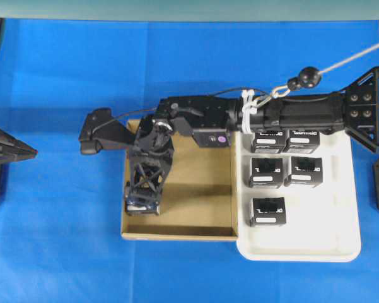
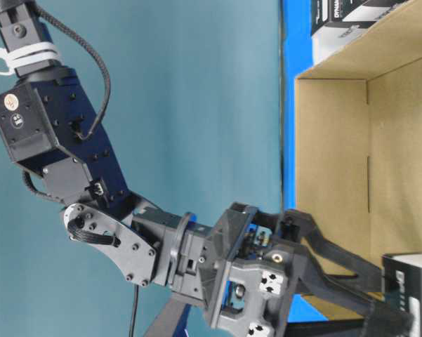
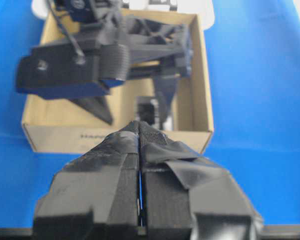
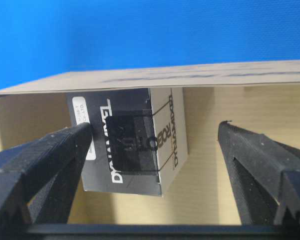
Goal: Pick the box from inside the cardboard box.
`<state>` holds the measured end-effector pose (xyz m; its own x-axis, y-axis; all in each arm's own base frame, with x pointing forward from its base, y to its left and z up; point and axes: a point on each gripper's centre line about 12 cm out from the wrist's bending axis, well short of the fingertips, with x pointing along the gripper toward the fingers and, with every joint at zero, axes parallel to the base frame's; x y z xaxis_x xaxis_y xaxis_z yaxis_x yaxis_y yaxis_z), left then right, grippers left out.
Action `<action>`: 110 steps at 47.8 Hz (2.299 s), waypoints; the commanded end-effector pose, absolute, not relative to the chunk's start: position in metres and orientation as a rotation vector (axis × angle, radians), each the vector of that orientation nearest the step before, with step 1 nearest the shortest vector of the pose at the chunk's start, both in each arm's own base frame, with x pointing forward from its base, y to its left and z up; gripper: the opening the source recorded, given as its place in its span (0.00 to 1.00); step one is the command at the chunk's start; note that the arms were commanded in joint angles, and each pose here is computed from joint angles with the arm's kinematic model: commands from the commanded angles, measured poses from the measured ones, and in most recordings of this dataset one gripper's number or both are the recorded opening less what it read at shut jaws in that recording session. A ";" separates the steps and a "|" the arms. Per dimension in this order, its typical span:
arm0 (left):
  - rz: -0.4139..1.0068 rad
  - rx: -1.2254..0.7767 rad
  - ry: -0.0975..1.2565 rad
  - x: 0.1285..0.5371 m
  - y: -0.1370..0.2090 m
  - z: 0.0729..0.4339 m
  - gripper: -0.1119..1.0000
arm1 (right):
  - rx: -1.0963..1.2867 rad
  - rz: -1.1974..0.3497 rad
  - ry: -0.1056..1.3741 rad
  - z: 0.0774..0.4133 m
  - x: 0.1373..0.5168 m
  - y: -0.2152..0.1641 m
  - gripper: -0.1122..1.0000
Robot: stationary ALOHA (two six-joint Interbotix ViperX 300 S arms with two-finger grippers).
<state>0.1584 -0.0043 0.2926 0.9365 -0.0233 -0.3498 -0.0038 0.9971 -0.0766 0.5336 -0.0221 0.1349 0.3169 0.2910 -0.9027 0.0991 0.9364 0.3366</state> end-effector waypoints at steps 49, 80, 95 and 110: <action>-0.002 -0.128 0.340 0.161 -0.004 0.301 0.05 | 0.352 0.114 1.206 0.188 0.537 -0.047 1.00; -0.007 -0.125 0.337 0.160 -0.005 0.302 0.05 | 0.108 0.155 1.196 0.358 0.502 -0.050 1.00; -0.015 -0.128 0.336 0.160 -0.006 0.303 0.05 | 0.072 0.129 1.223 0.342 0.508 -0.045 1.00; -0.024 -0.128 0.337 0.160 -0.008 0.303 0.05 | 0.069 0.143 1.272 0.266 0.527 -0.027 1.00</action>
